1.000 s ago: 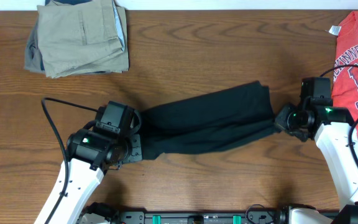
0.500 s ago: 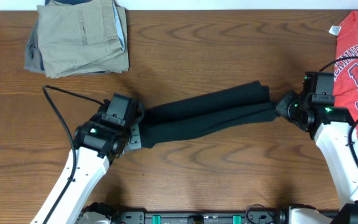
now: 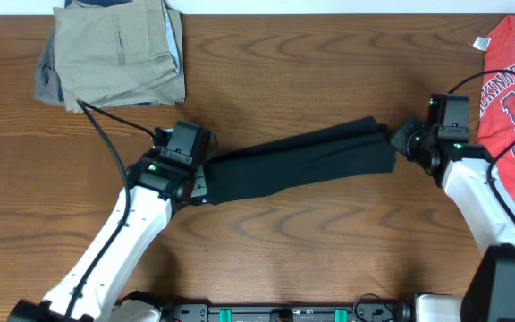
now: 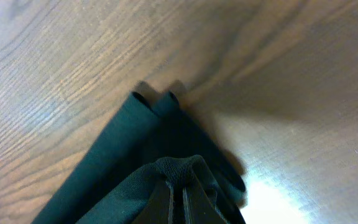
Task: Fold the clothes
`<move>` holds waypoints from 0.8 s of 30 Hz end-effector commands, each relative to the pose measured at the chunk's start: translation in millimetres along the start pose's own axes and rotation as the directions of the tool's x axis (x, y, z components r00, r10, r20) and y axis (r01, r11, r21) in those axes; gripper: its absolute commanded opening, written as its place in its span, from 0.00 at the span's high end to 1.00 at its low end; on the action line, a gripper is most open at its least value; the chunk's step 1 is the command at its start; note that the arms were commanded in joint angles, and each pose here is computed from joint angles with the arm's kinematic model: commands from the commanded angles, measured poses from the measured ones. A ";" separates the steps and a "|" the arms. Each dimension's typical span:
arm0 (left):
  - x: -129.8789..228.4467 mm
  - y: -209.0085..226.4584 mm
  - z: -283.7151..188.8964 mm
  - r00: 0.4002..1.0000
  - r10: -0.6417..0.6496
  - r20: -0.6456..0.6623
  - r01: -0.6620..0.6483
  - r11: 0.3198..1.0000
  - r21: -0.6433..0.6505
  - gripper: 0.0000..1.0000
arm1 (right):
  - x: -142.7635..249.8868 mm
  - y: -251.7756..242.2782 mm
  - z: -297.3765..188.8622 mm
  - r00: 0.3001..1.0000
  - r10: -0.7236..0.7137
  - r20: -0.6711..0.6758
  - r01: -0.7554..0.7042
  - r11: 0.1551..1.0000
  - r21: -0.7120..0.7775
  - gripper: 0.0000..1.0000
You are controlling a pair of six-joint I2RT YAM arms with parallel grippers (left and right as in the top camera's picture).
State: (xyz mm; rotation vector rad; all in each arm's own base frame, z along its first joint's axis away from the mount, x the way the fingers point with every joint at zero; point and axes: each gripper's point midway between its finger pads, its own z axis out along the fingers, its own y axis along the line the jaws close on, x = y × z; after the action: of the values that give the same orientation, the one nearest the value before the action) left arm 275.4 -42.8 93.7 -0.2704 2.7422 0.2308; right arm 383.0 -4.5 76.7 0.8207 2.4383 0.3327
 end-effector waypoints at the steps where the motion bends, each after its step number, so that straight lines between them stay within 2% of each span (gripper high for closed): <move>1: -7.3 20.0 6.6 0.998 -0.064 0.015 0.065 0.993 -0.095 0.92 | -2.9 8.5 9.5 1.000 -0.009 0.015 0.009 1.000 -0.008 0.99; 10: 0.0 52.7 27.9 0.971 -0.234 -0.055 0.221 0.957 -0.187 0.93 | -7.7 15.2 27.6 0.999 -0.018 0.039 0.020 0.999 -0.032 0.99; 13: -0.4 55.0 32.5 0.967 -0.249 -0.061 0.233 0.953 -0.193 0.92 | -5.3 21.1 32.4 0.999 -0.031 0.041 0.033 0.998 -0.044 0.99; 14: -1.1 54.3 33.8 0.967 -0.248 -0.060 0.233 0.953 -0.192 0.88 | -3.7 23.9 34.5 0.998 -0.037 0.040 0.039 0.998 -0.049 0.99; 18: -5.4 51.9 37.1 0.966 -0.252 -0.048 0.240 0.953 -0.184 0.86 | 0.9 33.1 41.4 0.998 -0.055 0.042 0.058 0.996 -0.066 0.99; 20: -8.7 50.2 39.2 0.966 -0.255 -0.037 0.245 0.953 -0.177 0.78 | 1.5 36.5 44.3 0.997 -0.062 0.048 0.065 0.995 -0.073 0.99; 24: -12.5 48.3 41.3 0.966 -0.259 -0.025 0.251 0.953 -0.169 0.75 | 2.5 37.1 49.8 0.996 -0.071 0.059 0.075 0.995 -0.060 0.99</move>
State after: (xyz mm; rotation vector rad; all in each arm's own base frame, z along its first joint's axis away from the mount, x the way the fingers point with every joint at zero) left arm 287.5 7.2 65.7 -0.6542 2.7213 0.3447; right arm 422.4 31.3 49.5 0.6889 2.4010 0.3906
